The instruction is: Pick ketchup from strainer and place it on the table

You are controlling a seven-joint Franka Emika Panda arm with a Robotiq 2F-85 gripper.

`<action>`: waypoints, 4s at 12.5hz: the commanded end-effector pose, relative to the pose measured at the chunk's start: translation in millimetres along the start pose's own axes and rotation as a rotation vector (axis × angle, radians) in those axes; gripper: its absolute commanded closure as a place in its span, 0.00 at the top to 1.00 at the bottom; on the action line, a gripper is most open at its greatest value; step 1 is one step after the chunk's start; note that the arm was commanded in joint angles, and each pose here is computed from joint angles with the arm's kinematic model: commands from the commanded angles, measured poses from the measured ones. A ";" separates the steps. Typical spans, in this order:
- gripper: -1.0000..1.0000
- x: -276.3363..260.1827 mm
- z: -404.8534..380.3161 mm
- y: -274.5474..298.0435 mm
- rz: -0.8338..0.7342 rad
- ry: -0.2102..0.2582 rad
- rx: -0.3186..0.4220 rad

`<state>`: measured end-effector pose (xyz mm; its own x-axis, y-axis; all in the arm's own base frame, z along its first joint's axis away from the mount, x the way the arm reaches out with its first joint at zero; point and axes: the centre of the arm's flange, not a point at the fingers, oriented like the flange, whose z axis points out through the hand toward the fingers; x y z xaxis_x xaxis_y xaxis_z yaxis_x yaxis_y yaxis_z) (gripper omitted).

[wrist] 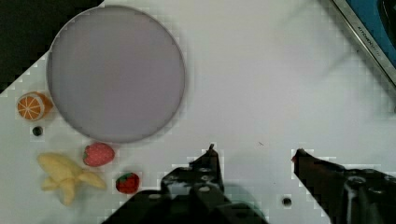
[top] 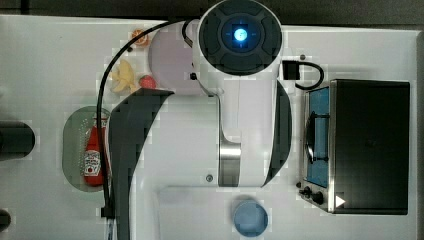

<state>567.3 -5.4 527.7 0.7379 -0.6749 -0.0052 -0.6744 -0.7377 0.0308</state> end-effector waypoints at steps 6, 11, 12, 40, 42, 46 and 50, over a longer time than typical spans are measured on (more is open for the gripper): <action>1.00 -107.6 -59.5 3.3 0.048 0.009 -0.007; 1.00 -218.5 -27.4 -90.9 -0.229 0.020 -0.055; 1.00 -241.5 -20.0 -105.7 -0.282 0.021 -0.060; 1.00 -374.4 348.0 -172.9 -0.705 -0.115 0.120; 1.00 -372.0 363.0 -177.0 -0.686 -0.128 0.109; 0.71 -369.9 365.8 -179.2 -0.683 -0.119 0.102; 0.60 -370.4 339.2 -185.9 -0.697 -0.074 0.121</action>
<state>402.7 363.7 150.7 0.9928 -0.0015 -0.1197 -0.0152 -0.9935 -0.1132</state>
